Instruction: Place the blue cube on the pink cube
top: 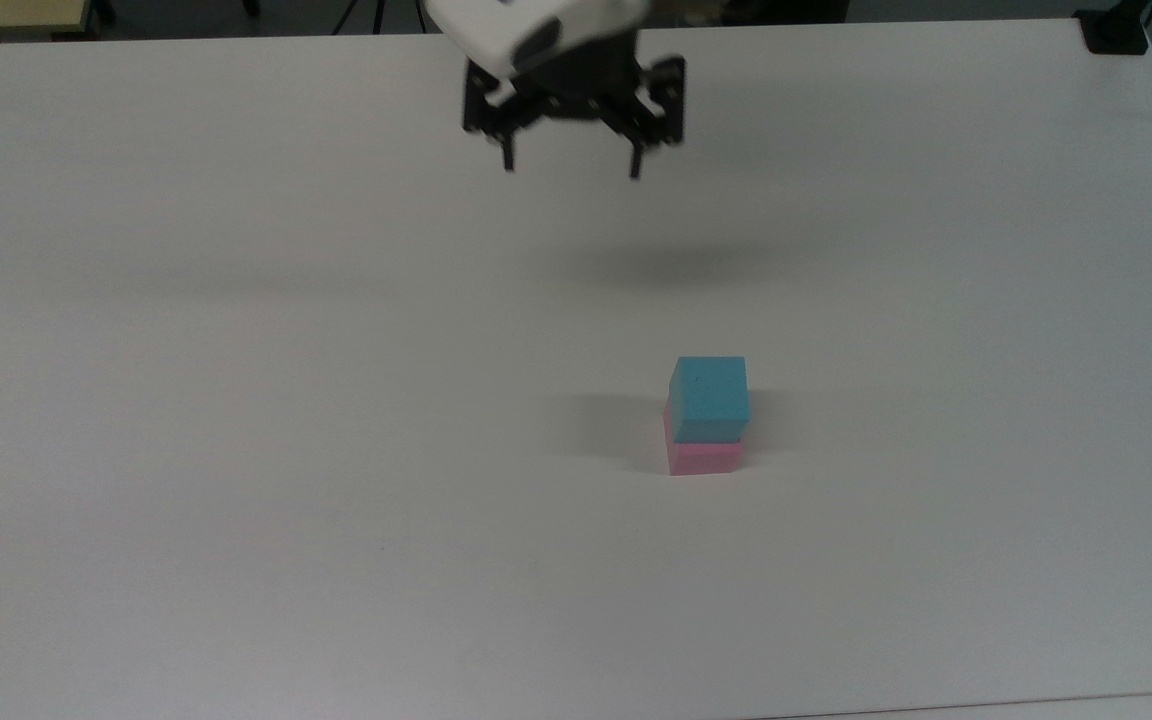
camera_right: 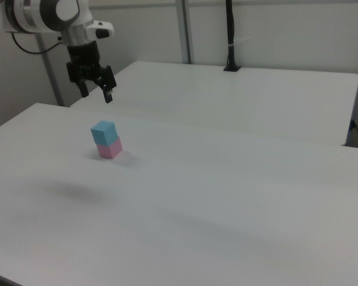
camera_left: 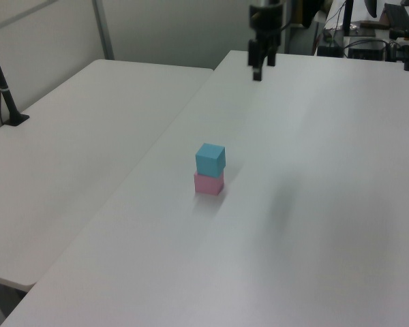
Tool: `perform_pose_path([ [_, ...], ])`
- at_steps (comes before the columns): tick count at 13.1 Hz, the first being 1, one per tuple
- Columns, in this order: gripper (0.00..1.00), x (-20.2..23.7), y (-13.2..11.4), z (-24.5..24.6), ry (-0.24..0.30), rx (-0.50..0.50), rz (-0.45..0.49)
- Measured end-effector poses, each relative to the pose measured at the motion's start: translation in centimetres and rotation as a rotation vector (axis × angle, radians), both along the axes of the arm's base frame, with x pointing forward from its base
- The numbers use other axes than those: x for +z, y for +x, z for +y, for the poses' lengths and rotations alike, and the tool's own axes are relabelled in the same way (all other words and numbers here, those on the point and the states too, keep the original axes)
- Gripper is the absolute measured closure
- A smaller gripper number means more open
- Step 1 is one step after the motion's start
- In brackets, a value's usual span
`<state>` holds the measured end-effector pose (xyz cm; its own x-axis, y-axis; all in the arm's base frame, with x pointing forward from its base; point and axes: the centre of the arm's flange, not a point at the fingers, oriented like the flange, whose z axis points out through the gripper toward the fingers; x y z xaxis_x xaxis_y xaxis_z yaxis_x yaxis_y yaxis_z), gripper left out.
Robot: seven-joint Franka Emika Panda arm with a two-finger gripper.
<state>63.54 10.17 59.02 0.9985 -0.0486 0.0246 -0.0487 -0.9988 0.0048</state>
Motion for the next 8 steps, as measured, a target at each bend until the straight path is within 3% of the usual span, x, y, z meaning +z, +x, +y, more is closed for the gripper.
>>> perform_pose_path([
  [4, 0.0, 5.1, -6.8, -7.1, 0.025, 0.009, 0.041],
  [8, 0.0, 4.1, -7.6, -8.1, 0.024, 0.0, 0.069],
])
